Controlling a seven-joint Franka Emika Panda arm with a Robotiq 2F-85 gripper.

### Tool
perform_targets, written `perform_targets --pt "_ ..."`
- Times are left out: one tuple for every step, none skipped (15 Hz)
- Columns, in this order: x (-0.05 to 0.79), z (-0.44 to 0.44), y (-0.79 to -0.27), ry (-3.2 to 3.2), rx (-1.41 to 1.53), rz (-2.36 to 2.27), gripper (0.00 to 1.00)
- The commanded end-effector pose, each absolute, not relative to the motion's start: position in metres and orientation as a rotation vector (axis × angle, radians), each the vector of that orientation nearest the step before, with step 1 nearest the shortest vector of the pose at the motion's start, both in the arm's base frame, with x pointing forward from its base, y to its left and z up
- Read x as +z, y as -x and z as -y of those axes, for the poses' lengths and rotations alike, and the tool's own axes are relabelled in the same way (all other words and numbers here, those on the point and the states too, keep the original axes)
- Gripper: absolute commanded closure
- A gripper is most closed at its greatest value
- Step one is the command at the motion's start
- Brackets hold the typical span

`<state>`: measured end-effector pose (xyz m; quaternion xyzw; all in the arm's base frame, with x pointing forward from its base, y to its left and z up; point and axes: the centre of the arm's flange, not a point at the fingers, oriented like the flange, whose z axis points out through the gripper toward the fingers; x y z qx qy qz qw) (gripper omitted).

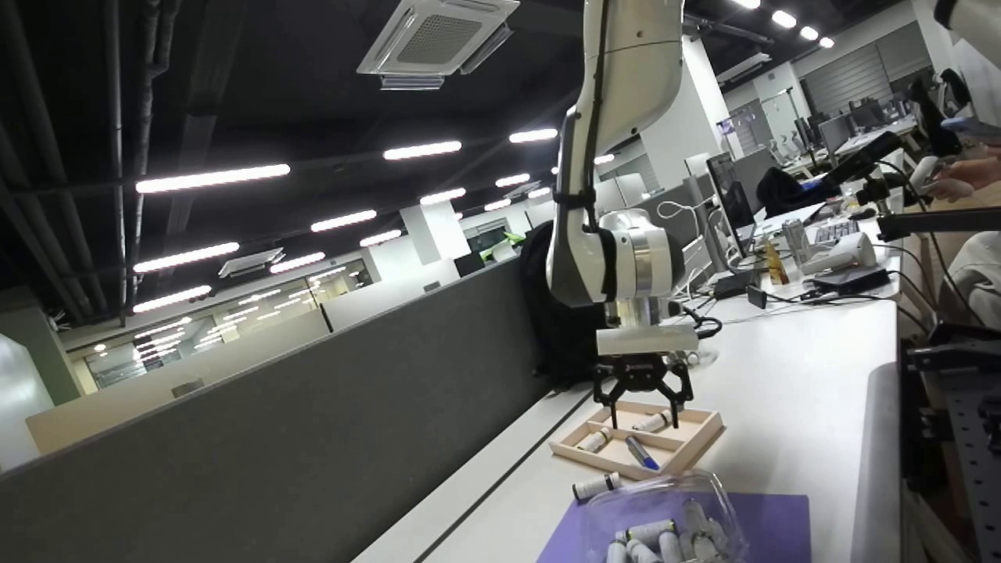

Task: Remove the marker from the tray and put it on the table

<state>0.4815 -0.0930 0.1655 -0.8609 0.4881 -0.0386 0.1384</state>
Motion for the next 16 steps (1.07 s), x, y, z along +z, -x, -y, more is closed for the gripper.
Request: perform_targets --pt "0.157 0.105 -0.488 2.424 -0.076 -1.458 0.0" --pt "0.154 0.108 -0.489 2.41 -0.076 -1.474 0.0" --pt "0.152 0.111 -0.492 2.394 -0.087 -1.486 0.0" --pt "0.151 0.112 -0.496 2.385 -0.114 -1.496 0.0" --pt "0.155 0.107 -0.484 2.427 -0.092 -1.481 0.0" --pt "0.154 0.109 -0.487 2.415 -0.098 -1.489 0.0" --pt "0.153 0.11 -0.489 2.411 -0.1 -1.492 0.0" --pt "0.153 0.11 -0.491 2.409 -0.101 -1.492 0.0" --pt "0.152 0.11 -0.492 2.408 -0.101 -1.492 0.0" --pt "0.152 0.11 -0.492 2.408 -0.1 -1.491 0.0" --pt "0.149 0.11 -0.497 2.395 -0.112 -1.524 0.0" --pt "0.147 0.111 -0.5 2.386 -0.103 -1.533 0.0" --pt "0.142 0.114 -0.504 2.378 -0.11 -1.559 0.0" --pt "0.139 0.115 -0.507 2.369 -0.1 -1.57 0.0" --pt "0.136 0.116 -0.509 2.362 -0.109 -1.585 0.0" --pt "0.133 0.118 -0.512 2.353 -0.107 -1.599 0.0"
